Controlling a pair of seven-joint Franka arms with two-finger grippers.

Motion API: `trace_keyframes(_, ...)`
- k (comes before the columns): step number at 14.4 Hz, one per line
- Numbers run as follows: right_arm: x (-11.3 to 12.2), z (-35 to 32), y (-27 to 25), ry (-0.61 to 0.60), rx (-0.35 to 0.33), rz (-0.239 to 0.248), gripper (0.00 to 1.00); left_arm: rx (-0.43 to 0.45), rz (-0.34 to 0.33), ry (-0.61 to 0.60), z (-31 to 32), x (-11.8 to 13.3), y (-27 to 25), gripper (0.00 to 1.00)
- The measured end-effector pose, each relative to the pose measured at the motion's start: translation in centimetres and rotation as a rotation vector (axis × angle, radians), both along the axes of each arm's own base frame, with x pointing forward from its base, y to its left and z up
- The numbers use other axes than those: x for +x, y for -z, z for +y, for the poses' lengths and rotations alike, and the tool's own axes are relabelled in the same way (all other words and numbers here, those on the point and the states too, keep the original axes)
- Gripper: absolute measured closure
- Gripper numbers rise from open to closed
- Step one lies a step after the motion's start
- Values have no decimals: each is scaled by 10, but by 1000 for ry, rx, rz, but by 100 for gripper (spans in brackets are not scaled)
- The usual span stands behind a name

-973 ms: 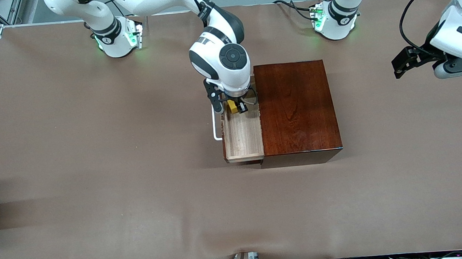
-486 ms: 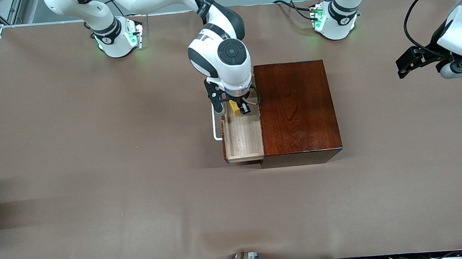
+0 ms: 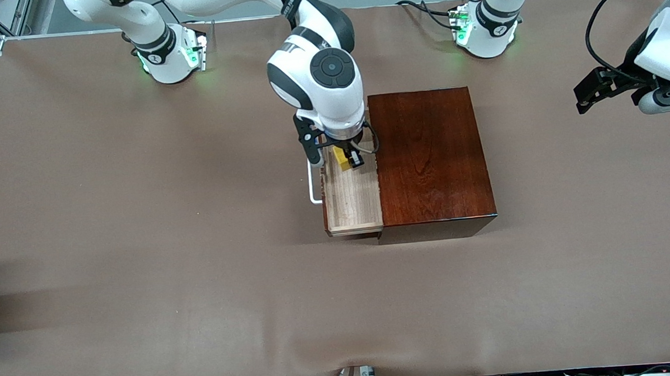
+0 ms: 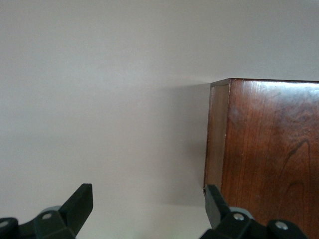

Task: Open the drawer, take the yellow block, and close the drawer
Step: 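Lift the cube out with the right gripper while the left gripper returns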

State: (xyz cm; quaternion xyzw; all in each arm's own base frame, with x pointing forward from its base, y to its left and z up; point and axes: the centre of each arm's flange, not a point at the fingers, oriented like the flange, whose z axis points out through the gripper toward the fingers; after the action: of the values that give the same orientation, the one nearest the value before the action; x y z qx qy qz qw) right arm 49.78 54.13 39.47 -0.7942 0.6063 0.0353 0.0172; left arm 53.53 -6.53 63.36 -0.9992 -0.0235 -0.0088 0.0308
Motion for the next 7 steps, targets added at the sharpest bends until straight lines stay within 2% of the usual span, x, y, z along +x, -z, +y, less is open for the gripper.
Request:
trace_keyframes(4,33,-26,-26,39,21,-23,44,0,0,3,-2,0,0,0)
trace_keyframes(6,43,-39,-30,5,14,-27,44,0,0,6,-4,0,0,0)
trace_keyframes(7,49,-49,-29,-28,-2,-15,44,0,0,8,-5,-1,0,0)
